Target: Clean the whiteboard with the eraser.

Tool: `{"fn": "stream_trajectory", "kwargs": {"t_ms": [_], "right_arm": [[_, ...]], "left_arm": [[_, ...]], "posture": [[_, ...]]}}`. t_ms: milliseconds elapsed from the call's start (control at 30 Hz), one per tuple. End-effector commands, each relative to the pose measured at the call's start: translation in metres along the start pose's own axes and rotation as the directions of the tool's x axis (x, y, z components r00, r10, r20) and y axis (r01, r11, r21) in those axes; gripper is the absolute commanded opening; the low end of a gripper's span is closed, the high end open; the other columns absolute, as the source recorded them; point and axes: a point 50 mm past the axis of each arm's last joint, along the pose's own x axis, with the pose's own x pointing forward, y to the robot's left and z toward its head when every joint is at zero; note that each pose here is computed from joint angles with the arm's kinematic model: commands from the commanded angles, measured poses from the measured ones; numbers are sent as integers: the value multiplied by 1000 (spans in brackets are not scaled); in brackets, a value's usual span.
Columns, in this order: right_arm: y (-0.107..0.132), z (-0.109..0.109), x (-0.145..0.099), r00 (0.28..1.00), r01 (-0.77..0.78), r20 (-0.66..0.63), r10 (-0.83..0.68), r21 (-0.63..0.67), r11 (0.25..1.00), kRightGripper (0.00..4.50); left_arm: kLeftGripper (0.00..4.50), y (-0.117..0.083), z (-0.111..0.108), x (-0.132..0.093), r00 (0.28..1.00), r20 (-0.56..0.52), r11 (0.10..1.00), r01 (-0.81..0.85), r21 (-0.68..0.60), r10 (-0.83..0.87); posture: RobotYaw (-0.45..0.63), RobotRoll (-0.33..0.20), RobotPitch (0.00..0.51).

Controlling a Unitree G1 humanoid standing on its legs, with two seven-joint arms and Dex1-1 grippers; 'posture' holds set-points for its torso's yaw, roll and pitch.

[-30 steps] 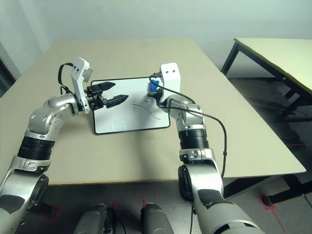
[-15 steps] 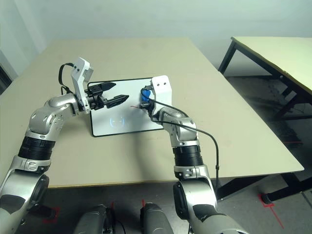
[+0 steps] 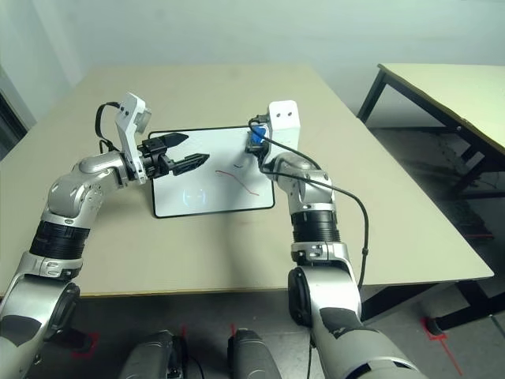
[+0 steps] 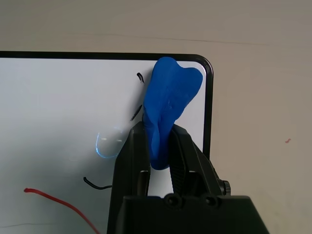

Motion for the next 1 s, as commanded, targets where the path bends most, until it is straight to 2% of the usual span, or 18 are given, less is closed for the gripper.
{"fn": "stream_trajectory", "kwargs": {"t_ms": [33, 233, 333, 533, 767, 1000], "right_arm": [[13, -9, 0, 998, -50, -34, 50, 1, 999, 563], [34, -38, -8, 988, -113, -107, 113, 5, 994, 561], [36, -40, -10, 987, -118, -112, 117, 4, 993, 546], [27, -26, -6, 995, -80, -64, 80, 6, 997, 546], [11, 5, 3, 999, -30, 35, 29, 14, 999, 546], [18, 2, 7, 998, -55, 29, 54, 17, 998, 545]], "left_arm": [[4500, -2, 1, 1, 1000, -1, 1000, 8, 1, -8], [4500, -1, 2, 1, 1000, 1, 1000, 8, 2, -8], [4500, -1, 2, 1, 1000, 2, 1000, 8, 1, -8], [4500, -1, 2, 2, 1000, 4, 1000, 9, 1, -9], [4500, -2, 1, 1, 1000, 2, 1000, 10, 3, -10], [4500, 0, 2, -1, 1000, 1, 1000, 2, 7, -2]], "posture": [[-93, 0, 23], [-93, 0, 24], [-93, 0, 24], [-90, 0, 24], [-84, 0, 22], [-75, 0, 18]]}}
